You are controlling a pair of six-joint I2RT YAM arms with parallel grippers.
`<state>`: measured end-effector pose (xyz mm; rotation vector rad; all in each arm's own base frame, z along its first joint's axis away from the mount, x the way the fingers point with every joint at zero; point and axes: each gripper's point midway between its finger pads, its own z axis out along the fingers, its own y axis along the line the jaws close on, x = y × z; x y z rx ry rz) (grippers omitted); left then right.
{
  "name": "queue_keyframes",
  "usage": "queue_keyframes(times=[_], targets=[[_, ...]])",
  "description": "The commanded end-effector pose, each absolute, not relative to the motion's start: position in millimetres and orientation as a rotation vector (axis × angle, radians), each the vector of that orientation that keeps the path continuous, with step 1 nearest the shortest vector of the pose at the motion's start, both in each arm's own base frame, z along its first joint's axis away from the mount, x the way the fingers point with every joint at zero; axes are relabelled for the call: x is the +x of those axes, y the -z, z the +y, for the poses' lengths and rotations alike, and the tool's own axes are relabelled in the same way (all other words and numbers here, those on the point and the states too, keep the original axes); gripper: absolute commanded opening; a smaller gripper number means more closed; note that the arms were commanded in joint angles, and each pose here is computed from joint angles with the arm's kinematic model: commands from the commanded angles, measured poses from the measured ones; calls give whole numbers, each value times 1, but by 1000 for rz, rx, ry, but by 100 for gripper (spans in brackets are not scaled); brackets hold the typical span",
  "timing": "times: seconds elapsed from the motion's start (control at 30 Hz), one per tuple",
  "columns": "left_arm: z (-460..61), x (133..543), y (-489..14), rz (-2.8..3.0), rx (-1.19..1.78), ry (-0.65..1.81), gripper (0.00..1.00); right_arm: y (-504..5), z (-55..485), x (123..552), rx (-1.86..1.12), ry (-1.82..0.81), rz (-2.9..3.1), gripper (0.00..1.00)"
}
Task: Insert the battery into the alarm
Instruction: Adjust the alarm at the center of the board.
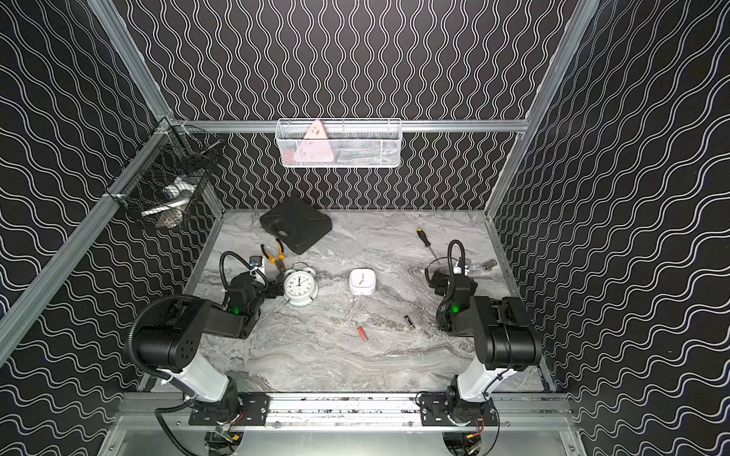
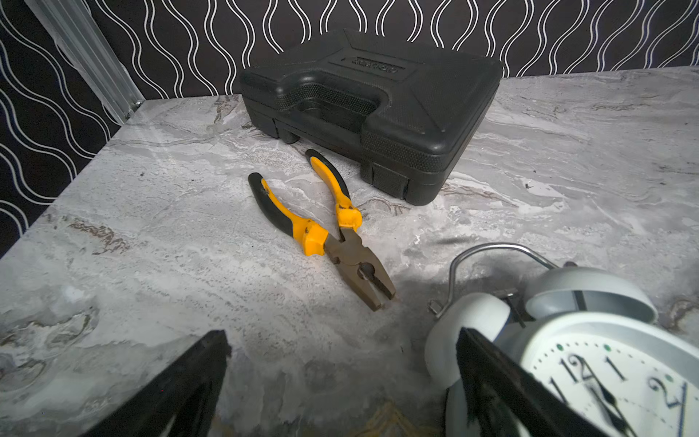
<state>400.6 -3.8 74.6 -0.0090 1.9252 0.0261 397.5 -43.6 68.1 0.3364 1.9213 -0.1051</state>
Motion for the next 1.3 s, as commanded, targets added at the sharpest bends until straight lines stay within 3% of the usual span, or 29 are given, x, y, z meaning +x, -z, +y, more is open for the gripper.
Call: queue_keyframes(times=[0.0, 1.0, 1.27], targets=[[-4, 401, -77, 1916, 1, -32, 99, -74, -44, 400, 330, 107, 1895, 99], [-1, 400, -78, 1911, -10, -39, 99, -74, -43, 401, 332, 99, 1900, 99], [-1, 383, -131, 1831, -31, -157, 99, -75, -43, 401, 327, 104, 1892, 99]])
